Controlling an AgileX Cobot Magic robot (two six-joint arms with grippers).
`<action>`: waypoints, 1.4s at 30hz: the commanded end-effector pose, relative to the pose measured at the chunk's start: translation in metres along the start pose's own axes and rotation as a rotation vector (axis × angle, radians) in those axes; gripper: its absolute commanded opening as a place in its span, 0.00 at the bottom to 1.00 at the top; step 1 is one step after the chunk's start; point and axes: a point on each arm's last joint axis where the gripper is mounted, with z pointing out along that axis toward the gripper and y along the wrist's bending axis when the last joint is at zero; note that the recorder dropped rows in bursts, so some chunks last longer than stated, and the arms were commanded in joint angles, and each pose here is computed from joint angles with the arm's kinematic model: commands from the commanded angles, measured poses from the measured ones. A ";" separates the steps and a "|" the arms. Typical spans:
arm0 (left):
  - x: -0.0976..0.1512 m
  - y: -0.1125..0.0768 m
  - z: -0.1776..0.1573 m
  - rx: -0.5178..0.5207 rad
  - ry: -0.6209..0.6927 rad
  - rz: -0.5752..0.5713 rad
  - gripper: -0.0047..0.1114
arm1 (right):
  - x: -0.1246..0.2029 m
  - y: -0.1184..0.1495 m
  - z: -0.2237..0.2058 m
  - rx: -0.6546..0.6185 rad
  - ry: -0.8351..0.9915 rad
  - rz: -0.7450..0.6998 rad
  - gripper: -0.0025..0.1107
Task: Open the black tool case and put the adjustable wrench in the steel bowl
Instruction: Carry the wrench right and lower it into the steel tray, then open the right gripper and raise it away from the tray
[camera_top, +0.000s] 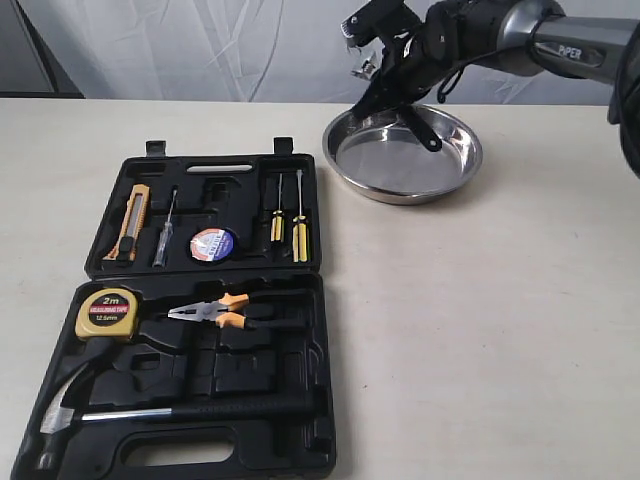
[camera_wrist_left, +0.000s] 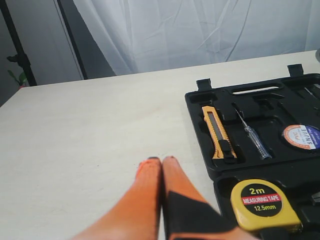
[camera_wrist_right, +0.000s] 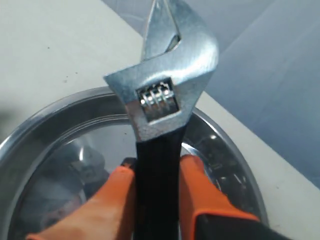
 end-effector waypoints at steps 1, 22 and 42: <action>-0.002 0.000 0.000 0.005 -0.015 -0.002 0.04 | 0.007 -0.005 0.021 -0.013 -0.008 0.080 0.01; -0.002 0.000 0.000 0.005 -0.015 -0.002 0.04 | 0.051 -0.016 0.056 -0.020 0.112 0.290 0.34; -0.002 0.000 0.000 0.005 -0.015 -0.002 0.04 | -0.015 -0.050 -0.081 -0.007 0.055 0.361 0.02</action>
